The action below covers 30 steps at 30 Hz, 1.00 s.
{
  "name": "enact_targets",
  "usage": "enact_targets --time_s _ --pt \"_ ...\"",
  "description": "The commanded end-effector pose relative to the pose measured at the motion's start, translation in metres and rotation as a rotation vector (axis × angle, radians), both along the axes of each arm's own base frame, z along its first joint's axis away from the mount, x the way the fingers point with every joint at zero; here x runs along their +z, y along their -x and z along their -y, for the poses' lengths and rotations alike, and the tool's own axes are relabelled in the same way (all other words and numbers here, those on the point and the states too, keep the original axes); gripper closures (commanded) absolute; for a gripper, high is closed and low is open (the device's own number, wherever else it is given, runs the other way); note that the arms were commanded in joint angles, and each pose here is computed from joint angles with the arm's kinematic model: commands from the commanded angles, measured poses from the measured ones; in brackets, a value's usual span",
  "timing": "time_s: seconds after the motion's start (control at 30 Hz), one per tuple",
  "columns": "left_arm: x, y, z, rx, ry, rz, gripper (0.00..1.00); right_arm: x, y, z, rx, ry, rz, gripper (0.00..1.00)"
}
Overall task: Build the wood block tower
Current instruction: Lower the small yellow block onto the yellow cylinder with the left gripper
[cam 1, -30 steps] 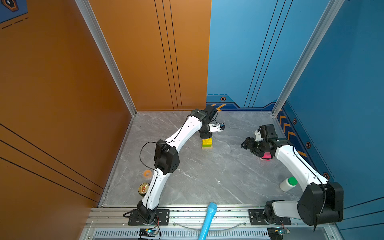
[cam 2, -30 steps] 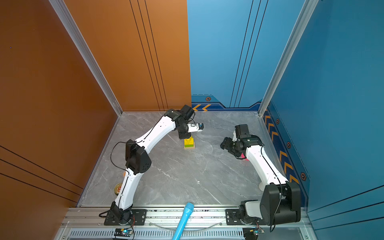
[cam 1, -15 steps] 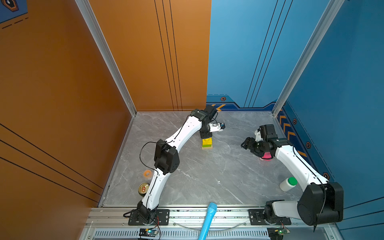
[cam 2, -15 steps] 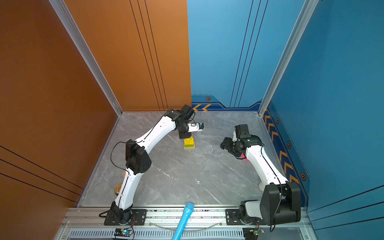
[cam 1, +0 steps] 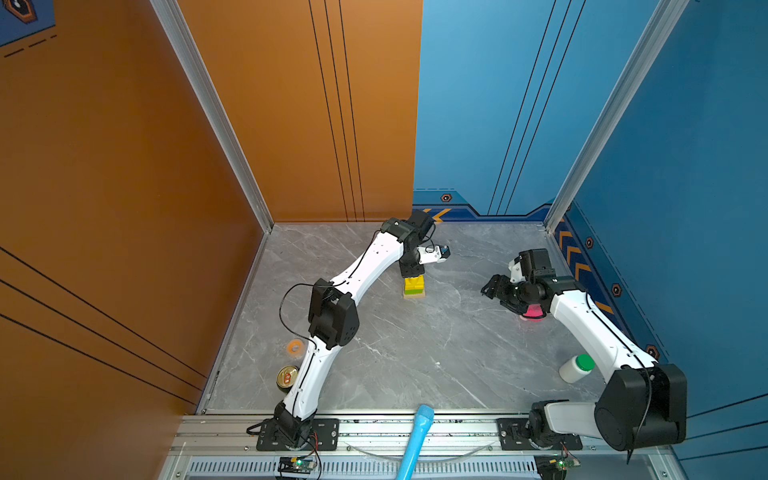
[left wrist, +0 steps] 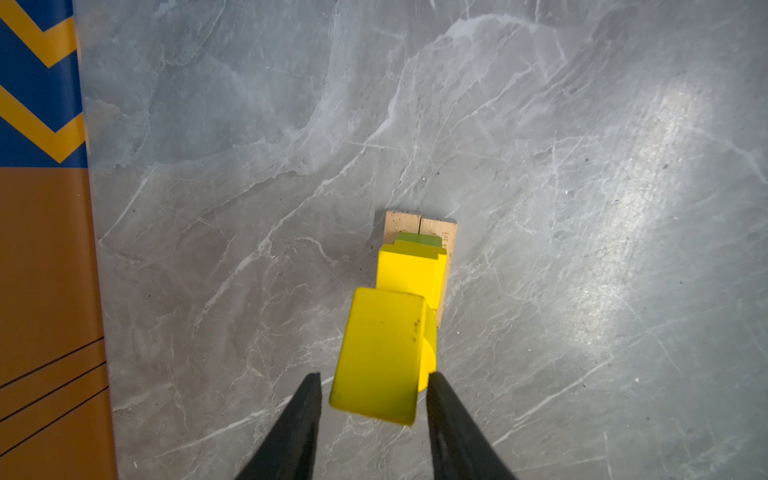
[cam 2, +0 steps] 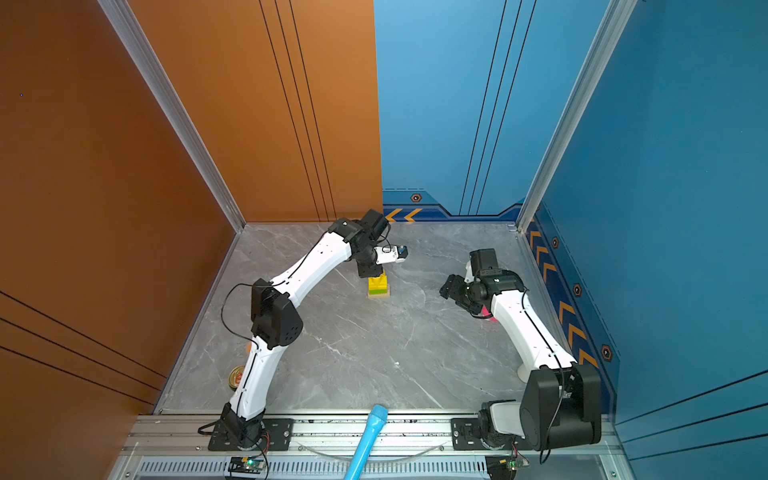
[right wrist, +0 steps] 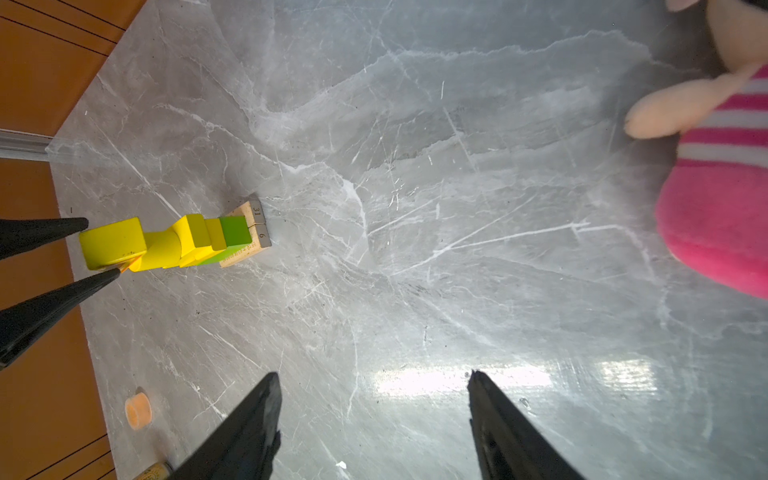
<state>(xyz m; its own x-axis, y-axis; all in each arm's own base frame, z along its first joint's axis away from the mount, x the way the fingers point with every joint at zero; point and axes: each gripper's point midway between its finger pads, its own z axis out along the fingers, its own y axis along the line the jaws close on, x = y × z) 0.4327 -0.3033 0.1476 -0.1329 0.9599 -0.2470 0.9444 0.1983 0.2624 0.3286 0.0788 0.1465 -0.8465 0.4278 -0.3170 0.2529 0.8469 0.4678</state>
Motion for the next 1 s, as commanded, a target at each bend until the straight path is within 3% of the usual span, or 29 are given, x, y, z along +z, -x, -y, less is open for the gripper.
enact_targets --time_s 0.0,0.97 --pt "-0.002 -0.003 -0.002 0.010 -0.012 0.002 0.55 -0.004 0.001 0.001 0.007 0.001 -0.012 0.28" --pt "0.000 0.009 0.000 0.001 -0.009 -0.019 0.56 -0.003 0.002 -0.001 0.012 -0.003 -0.006 0.28"
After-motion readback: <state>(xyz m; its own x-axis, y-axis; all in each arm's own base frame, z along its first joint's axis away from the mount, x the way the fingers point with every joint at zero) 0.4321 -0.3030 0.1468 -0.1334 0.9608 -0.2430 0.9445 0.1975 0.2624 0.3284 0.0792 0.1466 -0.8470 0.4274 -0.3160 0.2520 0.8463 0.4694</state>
